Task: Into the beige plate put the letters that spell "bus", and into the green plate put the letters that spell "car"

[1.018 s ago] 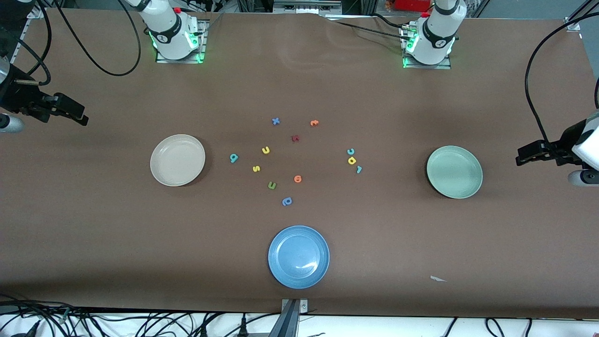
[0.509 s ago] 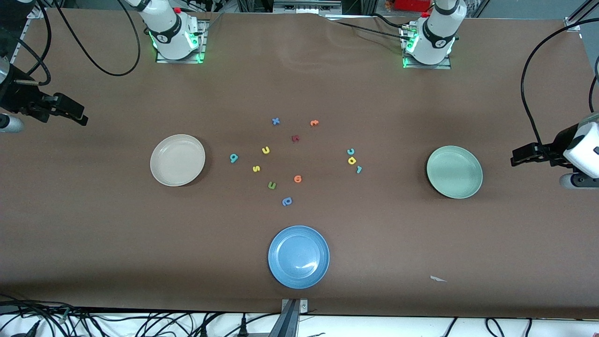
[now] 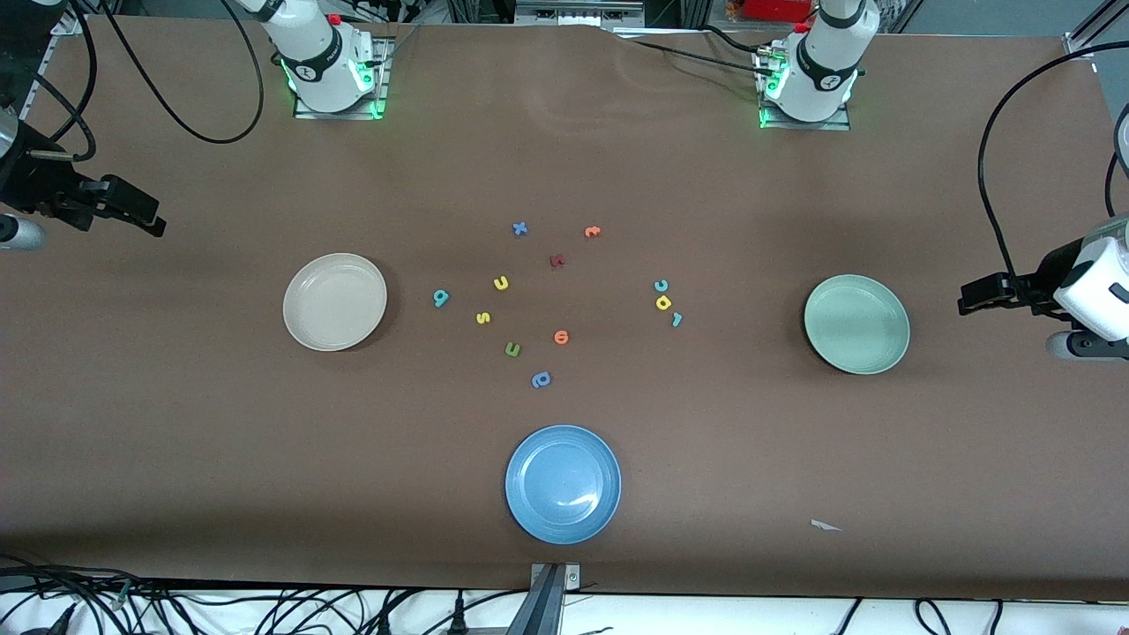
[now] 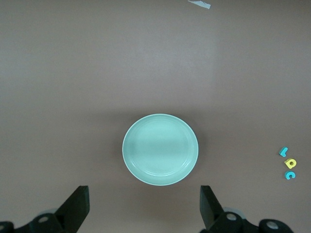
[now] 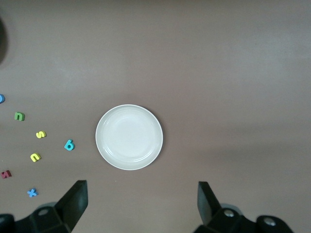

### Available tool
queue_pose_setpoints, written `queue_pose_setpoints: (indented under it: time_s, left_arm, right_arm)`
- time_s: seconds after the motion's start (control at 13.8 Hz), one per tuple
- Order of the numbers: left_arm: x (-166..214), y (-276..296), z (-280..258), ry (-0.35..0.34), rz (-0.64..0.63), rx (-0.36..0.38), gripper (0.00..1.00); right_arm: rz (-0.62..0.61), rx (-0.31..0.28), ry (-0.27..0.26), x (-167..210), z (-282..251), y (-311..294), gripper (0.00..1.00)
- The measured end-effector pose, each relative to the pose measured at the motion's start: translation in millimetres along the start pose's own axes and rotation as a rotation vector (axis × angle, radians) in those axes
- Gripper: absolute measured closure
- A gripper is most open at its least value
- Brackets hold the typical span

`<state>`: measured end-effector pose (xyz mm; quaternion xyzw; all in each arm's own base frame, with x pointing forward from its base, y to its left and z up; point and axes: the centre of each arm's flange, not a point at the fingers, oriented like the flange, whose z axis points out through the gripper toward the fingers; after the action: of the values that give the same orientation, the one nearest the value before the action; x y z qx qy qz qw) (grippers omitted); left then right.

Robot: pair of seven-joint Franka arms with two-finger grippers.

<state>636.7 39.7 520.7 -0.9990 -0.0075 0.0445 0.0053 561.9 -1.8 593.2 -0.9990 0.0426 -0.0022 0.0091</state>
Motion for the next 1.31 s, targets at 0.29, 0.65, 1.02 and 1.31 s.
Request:
queue_pose_setpoints:
  time_s: [0.29,0.65,1.02,1.31]
  left_arm:
    - [0.5,0.1,1.5,-0.003,0.002,0.0,0.0]
    - [0.9,0.2,2.4,-0.004,0.005,0.0,0.0]
    - [2.6,1.6,6.8,-0.011,0.008,0.001,0.0]
    - [2.9,1.7,7.6,-0.013,0.008,0.001,0.0]
  right_arm:
    - [0.0,0.0,0.0,0.0,0.0,0.0,0.0]
    - [0.0,0.0,0.0,0.0,0.0,0.0,0.0]
    - [0.0,0.0,0.0,0.0,0.0,0.0,0.0]
    - [0.0,0.0,0.0,0.0,0.0,0.0,0.0]
